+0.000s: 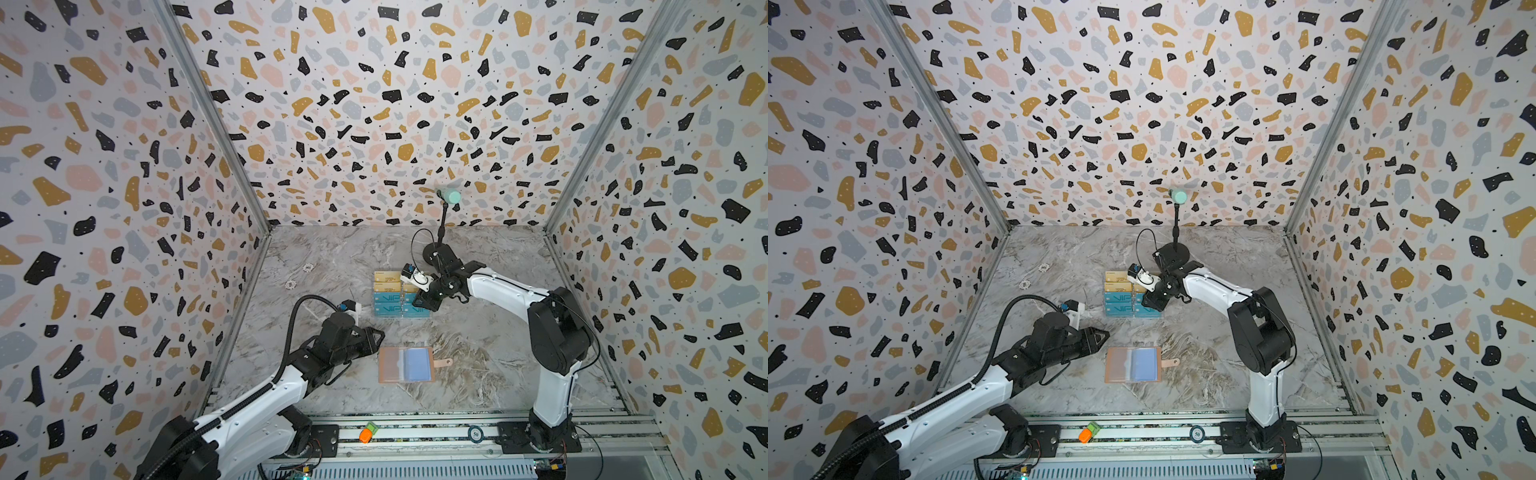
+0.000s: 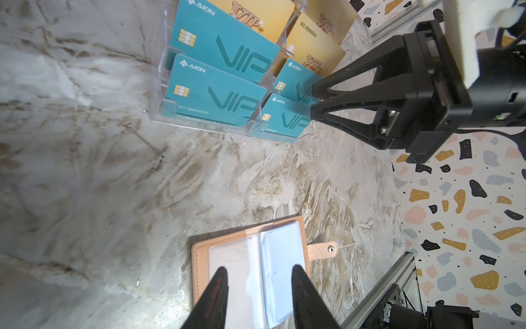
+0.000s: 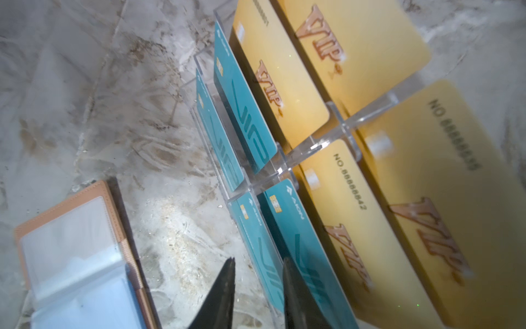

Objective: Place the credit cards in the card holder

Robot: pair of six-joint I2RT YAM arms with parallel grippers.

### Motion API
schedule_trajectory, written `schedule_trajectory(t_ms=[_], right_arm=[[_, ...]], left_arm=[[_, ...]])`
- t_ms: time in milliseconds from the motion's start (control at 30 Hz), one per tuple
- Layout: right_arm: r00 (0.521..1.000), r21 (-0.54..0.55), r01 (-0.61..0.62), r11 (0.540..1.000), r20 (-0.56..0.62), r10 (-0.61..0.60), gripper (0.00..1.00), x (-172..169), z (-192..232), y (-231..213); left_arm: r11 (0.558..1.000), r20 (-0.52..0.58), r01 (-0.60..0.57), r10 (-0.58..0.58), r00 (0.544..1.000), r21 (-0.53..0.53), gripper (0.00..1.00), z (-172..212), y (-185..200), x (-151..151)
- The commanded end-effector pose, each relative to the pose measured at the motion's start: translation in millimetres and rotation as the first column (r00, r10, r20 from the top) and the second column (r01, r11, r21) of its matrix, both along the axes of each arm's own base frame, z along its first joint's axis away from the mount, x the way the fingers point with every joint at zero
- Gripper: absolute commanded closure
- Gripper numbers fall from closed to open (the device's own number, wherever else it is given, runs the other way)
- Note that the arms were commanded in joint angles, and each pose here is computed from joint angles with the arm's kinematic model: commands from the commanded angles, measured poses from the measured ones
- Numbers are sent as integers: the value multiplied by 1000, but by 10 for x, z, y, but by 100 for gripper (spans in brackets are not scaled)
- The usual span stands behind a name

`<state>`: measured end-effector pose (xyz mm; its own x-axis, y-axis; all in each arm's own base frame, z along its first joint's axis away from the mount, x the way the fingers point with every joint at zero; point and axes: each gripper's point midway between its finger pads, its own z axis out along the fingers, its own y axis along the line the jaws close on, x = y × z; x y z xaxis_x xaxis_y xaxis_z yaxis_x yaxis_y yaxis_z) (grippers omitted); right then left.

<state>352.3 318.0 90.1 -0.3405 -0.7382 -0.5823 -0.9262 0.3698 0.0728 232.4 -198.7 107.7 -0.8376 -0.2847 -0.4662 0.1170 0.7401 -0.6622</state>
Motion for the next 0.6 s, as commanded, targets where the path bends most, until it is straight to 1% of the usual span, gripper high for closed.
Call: schedule_trajectory(t_ms=[0, 233, 433, 567], right_arm=[[999, -26, -16, 1000, 30, 17, 69, 45, 47, 6], [999, -53, -25, 998, 43, 28, 63, 75, -31, 9], [998, -65, -36, 997, 55, 39, 61, 71, -35, 50], [998, -84, -42, 996, 44, 46, 61, 58, -114, 55]], left_arm=[[999, 27, 6, -5, 1000, -34, 60, 69, -11, 7], [1000, 18, 8, -8, 1000, -26, 60, 32, 13, -26], [999, 21, 6, -5, 1000, -32, 60, 49, 15, -22], [1000, 17, 6, -6, 1000, -30, 60, 18, 16, -21]])
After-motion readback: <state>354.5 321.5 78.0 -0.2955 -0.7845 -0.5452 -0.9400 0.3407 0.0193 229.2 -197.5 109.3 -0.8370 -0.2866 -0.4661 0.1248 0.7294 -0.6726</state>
